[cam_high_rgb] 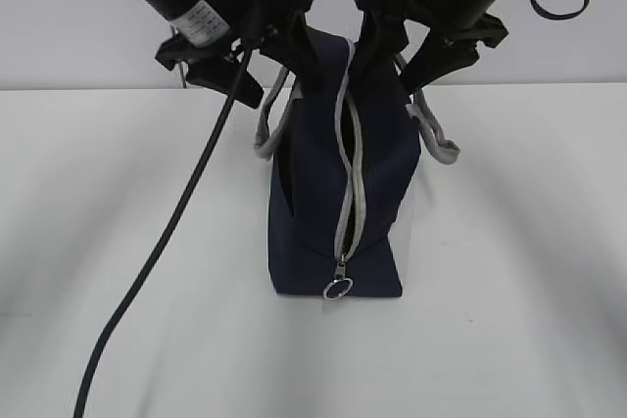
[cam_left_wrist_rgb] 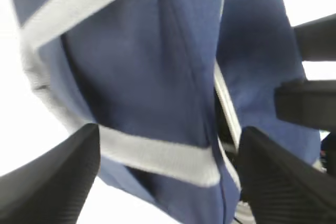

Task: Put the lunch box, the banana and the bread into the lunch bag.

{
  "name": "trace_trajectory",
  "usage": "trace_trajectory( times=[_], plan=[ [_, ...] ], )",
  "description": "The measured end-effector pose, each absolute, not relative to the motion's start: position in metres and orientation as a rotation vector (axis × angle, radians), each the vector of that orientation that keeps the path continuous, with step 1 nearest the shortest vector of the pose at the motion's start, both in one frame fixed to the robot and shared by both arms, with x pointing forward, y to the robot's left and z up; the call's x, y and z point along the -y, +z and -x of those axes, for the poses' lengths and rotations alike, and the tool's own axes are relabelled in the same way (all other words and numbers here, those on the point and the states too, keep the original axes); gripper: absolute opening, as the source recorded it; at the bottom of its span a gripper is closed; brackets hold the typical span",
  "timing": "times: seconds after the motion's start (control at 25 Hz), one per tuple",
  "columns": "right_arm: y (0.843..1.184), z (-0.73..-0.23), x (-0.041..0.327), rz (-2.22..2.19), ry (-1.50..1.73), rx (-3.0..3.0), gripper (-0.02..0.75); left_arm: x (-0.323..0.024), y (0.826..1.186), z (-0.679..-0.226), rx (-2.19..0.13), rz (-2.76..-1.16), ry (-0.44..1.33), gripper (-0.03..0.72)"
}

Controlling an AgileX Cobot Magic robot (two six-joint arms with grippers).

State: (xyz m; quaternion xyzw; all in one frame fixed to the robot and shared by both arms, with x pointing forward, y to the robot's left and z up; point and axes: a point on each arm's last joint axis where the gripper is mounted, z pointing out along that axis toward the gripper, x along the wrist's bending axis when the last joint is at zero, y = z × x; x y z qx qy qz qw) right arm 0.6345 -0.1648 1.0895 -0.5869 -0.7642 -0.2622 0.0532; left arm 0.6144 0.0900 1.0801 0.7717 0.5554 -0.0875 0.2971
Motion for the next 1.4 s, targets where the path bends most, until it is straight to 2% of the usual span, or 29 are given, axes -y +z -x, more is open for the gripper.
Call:
trace_trajectory(
  times=[0.24, 0.56, 0.76, 0.92, 1.0, 1.2, 1.4],
  plan=[
    [1.117, -0.622, 0.175, 1.883, -0.826, 2.349, 0.508, -0.103, 1.111, -0.602, -1.428, -2.078, -0.083, 0.529],
    [1.144, -0.597, 0.184, 1.936, -0.899, 2.366, 0.521, -0.111, 1.133, -0.588, -1.398, -2.091, -0.036, 0.525],
    [1.149, -0.57, 0.192, 1.983, -1.024, 2.356, 0.518, -0.118, 1.152, -0.576, -1.368, -2.08, 0.01, 0.521],
    [1.139, -0.544, 0.201, 2.017, -1.118, 2.359, 0.518, -0.124, 1.153, -0.562, -1.372, -2.067, 0.019, 0.52],
    [1.131, -0.531, 0.204, 2.005, -1.158, 2.383, 0.517, -0.127, 1.142, -0.553, -1.393, -2.078, 0.005, 0.519],
    [1.103, -0.497, 0.21, 1.916, -1.256, 2.452, 0.517, -0.135, 1.118, -0.525, -1.405, -2.105, -0.002, 0.519],
    [1.07, -0.47, 0.213, 1.81, -1.319, 2.505, 0.517, -0.147, 1.117, -0.501, -1.362, -2.107, 0.037, 0.516]
  ],
)
